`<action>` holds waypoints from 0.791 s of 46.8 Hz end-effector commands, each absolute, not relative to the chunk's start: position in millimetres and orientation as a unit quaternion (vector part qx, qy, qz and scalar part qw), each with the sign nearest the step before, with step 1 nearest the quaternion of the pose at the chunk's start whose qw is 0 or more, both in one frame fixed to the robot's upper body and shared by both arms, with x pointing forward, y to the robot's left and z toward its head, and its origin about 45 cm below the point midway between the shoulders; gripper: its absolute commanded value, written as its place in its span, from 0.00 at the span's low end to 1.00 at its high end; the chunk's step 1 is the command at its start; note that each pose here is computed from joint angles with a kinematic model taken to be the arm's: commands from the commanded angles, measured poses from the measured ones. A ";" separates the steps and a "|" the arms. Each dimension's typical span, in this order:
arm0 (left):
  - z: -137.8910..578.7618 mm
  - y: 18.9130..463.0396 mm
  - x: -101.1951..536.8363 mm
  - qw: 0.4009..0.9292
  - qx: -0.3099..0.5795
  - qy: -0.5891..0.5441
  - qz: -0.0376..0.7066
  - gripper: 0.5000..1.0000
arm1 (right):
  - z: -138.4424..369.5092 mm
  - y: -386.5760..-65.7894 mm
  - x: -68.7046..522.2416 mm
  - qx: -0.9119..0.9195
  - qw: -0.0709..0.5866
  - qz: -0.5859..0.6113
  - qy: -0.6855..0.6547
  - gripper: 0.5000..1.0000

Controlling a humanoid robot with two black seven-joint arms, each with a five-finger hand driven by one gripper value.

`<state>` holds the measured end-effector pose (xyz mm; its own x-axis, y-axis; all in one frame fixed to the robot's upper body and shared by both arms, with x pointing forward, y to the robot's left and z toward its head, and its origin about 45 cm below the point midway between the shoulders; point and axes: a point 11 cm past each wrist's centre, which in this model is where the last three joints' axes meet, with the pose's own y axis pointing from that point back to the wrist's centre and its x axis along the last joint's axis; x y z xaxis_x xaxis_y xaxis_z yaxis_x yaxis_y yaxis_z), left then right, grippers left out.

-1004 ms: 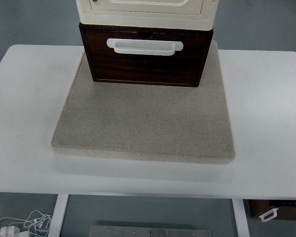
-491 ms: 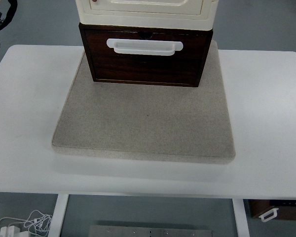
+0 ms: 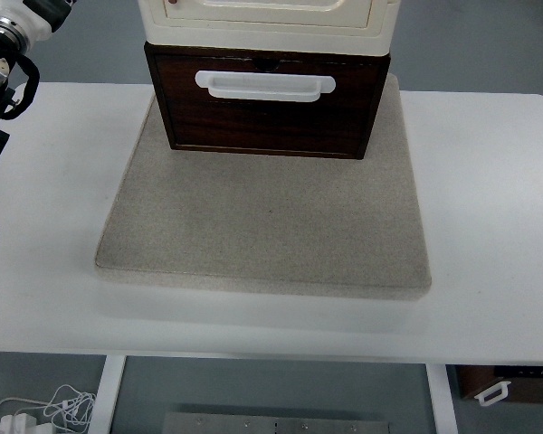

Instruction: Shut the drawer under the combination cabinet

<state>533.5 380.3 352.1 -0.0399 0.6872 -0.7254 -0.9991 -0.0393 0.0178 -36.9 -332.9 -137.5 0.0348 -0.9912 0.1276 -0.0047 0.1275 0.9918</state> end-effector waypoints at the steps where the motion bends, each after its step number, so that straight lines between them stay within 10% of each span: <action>1: 345.8 382.0 531.9 0.629 -0.295 0.288 0.659 0.99 | -137.5 -332.9 -36.8 0.476 0.539 -0.458 -0.523 0.90; 37: 310.2 365.0 531.7 0.601 -0.329 0.367 0.629 0.99 | -137.5 -332.9 -37.2 0.475 0.539 -0.459 -0.523 0.90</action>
<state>531.7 365.6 310.9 -0.0595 0.5156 -0.8548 -0.9979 -0.0076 0.0649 -37.1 -332.7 -137.5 0.0333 -0.9914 0.1262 -0.0024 0.1262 0.9920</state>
